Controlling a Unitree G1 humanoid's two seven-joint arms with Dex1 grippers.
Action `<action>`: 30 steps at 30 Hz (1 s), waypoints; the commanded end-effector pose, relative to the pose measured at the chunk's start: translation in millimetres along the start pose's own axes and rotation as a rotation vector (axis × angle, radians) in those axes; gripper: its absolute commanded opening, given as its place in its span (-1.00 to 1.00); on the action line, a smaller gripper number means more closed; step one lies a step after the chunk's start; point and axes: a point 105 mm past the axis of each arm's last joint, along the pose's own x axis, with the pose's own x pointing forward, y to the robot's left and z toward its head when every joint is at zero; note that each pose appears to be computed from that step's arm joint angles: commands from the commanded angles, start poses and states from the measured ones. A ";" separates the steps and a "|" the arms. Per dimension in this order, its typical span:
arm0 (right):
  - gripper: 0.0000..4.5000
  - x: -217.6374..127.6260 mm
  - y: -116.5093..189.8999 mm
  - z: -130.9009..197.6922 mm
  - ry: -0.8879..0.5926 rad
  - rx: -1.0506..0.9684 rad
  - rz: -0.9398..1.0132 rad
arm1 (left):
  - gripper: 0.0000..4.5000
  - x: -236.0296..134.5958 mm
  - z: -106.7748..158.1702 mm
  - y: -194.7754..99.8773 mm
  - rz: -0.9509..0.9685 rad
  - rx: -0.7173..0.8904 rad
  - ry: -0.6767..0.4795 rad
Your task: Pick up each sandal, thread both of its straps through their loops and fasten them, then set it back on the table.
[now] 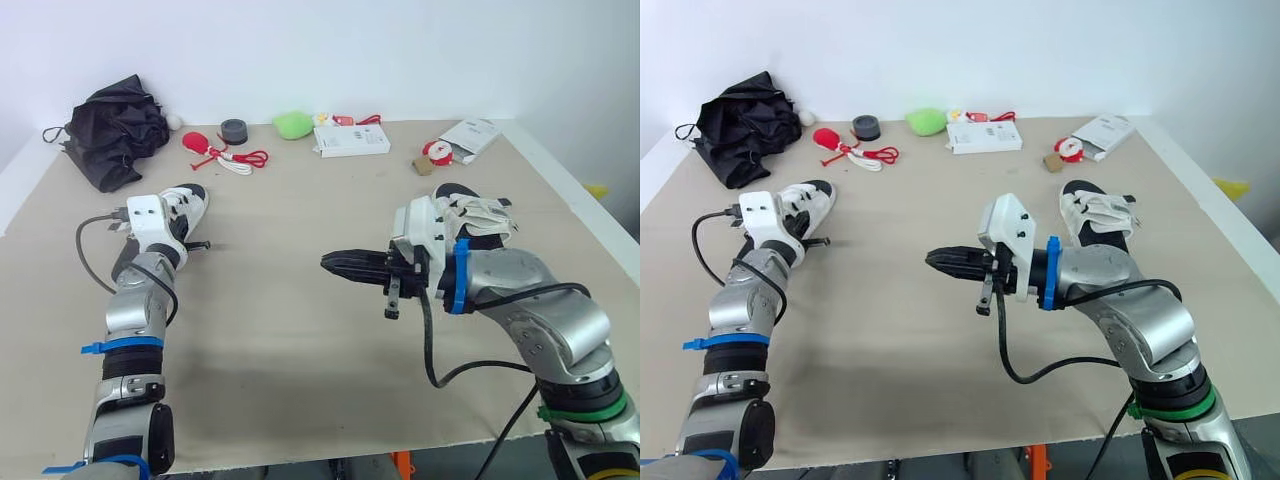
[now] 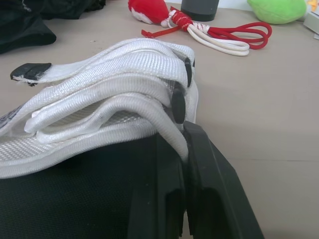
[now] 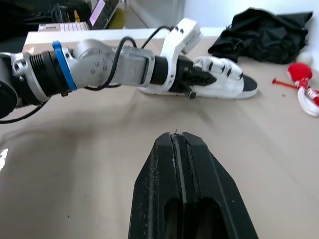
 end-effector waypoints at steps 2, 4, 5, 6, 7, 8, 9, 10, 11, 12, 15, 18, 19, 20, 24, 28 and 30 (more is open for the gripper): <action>-1.00 -0.9 -6.7 15.2 -0.060 -0.054 -0.046 | -0.40 0.1 11.2 -11.2 -0.030 -0.021 -0.044; -1.00 -1.6 -8.0 15.0 -0.070 -0.046 -0.061 | 0.09 -1.0 15.2 -11.3 -0.023 -0.004 -0.057; -1.00 -1.9 -8.3 14.6 -0.075 -0.042 -0.065 | 0.26 -2.0 17.4 -9.8 -0.012 0.002 -0.065; -1.00 -2.0 -8.4 14.0 -0.079 -0.038 -0.068 | 0.48 -3.4 19.1 -9.0 -0.008 0.004 -0.074; -1.00 -2.1 -8.4 13.5 -0.082 -0.034 -0.069 | 0.65 -5.4 20.8 -8.7 -0.006 0.005 -0.082; -1.00 -2.2 -8.6 12.9 -0.084 -0.031 -0.070 | 0.79 -7.8 22.6 -9.1 -0.007 0.002 -0.089; -1.00 -2.2 -8.8 12.2 -0.085 -0.028 -0.070 | 0.79 -10.4 24.5 -9.2 -0.005 0.001 -0.096; -1.00 -2.5 -9.1 11.6 -0.086 -0.027 -0.070 | 0.79 -13.2 26.2 -9.2 -0.002 -0.001 -0.101; -1.00 -3.4 -10.2 10.5 -0.088 -0.022 -0.069 | 0.79 -19.2 30.4 -8.5 -0.001 -0.005 -0.113; -1.00 -4.5 -12.2 9.1 -0.090 -0.016 -0.068 | 0.79 -26.7 35.5 -8.1 -0.011 -0.011 -0.124; -1.00 -6.0 -15.8 7.3 -0.095 -0.007 -0.065 | 0.79 -39.0 44.1 -7.6 -0.026 -0.028 -0.141; -1.00 -6.1 -16.3 7.0 -0.097 -0.008 -0.062 | 0.79 -41.6 44.7 -7.9 -0.026 -0.033 -0.132; -1.00 -6.2 -16.3 7.0 -0.097 -0.009 -0.062 | 0.79 -42.1 44.8 -7.9 -0.025 -0.033 -0.130; -1.00 -6.2 -16.4 7.0 -0.098 -0.009 -0.061 | 0.79 -42.4 44.8 -8.0 -0.025 -0.034 -0.129; -1.00 -9.6 -24.1 -6.0 -0.085 0.050 -0.015 | 0.79 -115.0 41.7 -59.1 -0.616 -0.281 -0.060; -1.00 -15.5 -15.4 -25.1 -0.028 0.087 0.006 | 0.79 -165.4 7.9 -85.4 -0.855 -0.239 0.150; -1.00 -17.4 -10.9 -31.5 -0.006 0.097 0.004 | 0.79 -172.5 0.4 -89.4 -0.883 -0.233 0.204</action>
